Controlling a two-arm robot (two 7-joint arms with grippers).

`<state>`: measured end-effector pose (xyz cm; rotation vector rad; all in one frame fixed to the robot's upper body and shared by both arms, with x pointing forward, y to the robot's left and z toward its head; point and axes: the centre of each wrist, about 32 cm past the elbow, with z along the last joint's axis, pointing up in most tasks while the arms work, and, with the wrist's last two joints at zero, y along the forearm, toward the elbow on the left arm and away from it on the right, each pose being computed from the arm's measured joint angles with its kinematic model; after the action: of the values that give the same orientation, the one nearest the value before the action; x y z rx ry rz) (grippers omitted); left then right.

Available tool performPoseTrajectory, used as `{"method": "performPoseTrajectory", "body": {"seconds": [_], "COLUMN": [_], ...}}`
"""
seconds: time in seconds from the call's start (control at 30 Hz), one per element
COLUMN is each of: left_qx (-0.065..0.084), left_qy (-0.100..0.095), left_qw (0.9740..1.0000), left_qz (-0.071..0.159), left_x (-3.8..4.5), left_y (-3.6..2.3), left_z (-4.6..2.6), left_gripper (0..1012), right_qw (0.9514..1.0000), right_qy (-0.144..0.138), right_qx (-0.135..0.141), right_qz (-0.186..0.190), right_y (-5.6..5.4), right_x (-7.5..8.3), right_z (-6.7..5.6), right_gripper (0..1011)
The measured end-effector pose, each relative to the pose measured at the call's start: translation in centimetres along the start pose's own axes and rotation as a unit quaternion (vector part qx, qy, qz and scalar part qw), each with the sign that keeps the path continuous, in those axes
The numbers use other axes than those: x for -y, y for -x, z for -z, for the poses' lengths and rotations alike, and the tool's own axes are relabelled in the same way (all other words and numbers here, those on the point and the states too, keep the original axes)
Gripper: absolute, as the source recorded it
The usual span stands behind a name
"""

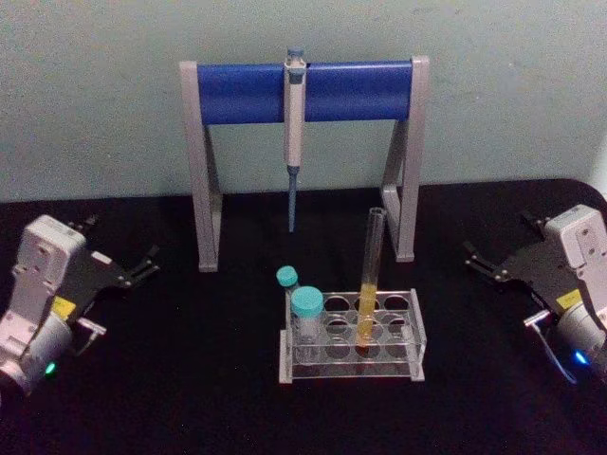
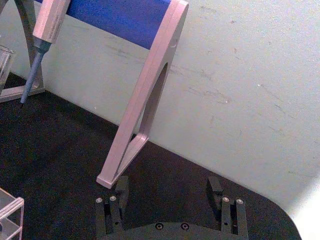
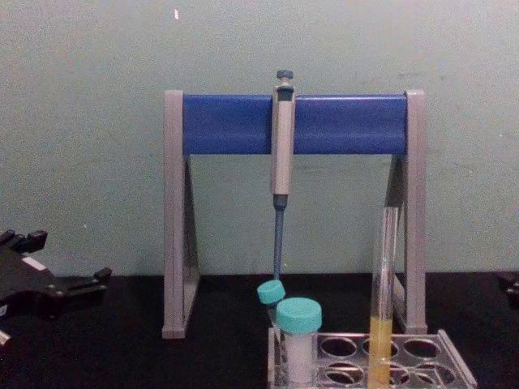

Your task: Pick up the test tube from the test tube rack, shake it, then place it back into the test tube rack.

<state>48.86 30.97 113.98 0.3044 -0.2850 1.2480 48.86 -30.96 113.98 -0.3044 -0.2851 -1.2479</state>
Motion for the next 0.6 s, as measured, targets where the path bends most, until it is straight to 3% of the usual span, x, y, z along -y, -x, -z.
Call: {"method": "performPoseTrajectory", "body": {"seconds": [0.6], "left_qx": [0.000], "left_qy": [0.000], "left_qw": [1.0000], "left_qz": [0.000], "left_x": [0.00], "left_y": [0.00], "left_z": [0.00], "left_gripper": [1009], "right_qw": [1.0000], "right_qy": [0.000], "right_qx": [0.000], "right_qz": [0.000], "right_y": [0.00], "right_x": [0.00], "right_z": [0.00], "right_gripper": [1000]}}
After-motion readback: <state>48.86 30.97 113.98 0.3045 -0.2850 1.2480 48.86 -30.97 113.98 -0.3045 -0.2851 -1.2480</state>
